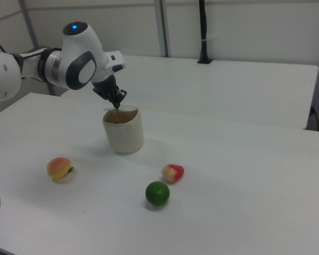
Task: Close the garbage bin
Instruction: 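Push the lid down with the gripper until it shuts on the bin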
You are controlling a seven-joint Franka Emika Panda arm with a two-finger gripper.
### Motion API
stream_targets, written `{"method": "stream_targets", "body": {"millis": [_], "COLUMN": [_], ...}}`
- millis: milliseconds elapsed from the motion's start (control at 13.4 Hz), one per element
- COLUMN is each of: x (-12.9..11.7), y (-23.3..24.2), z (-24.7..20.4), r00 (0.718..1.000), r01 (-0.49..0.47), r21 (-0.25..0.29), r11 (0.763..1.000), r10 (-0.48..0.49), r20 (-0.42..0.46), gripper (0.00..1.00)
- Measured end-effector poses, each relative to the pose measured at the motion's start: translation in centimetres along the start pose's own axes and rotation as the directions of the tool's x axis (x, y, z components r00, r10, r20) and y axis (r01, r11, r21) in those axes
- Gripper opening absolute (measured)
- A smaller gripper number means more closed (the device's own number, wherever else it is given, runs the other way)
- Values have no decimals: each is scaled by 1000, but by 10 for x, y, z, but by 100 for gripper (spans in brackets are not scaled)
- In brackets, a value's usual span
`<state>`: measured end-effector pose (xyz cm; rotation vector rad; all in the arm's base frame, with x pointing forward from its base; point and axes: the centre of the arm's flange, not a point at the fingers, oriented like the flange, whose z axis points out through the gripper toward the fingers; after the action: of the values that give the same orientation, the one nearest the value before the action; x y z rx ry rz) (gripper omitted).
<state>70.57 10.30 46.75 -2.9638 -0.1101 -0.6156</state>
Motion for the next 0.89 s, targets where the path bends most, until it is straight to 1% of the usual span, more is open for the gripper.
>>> {"method": "stream_targets", "body": {"millis": [223, 893], "x": [-7, -17], "y": [1, 4], "z": [7, 18], "r00": [999, 996], "r01": [8, 39], "r21": [-9, -41], "r11": [1000, 998], "r10": [-8, -36], "r20": [36, 86], "gripper": [1, 1]}}
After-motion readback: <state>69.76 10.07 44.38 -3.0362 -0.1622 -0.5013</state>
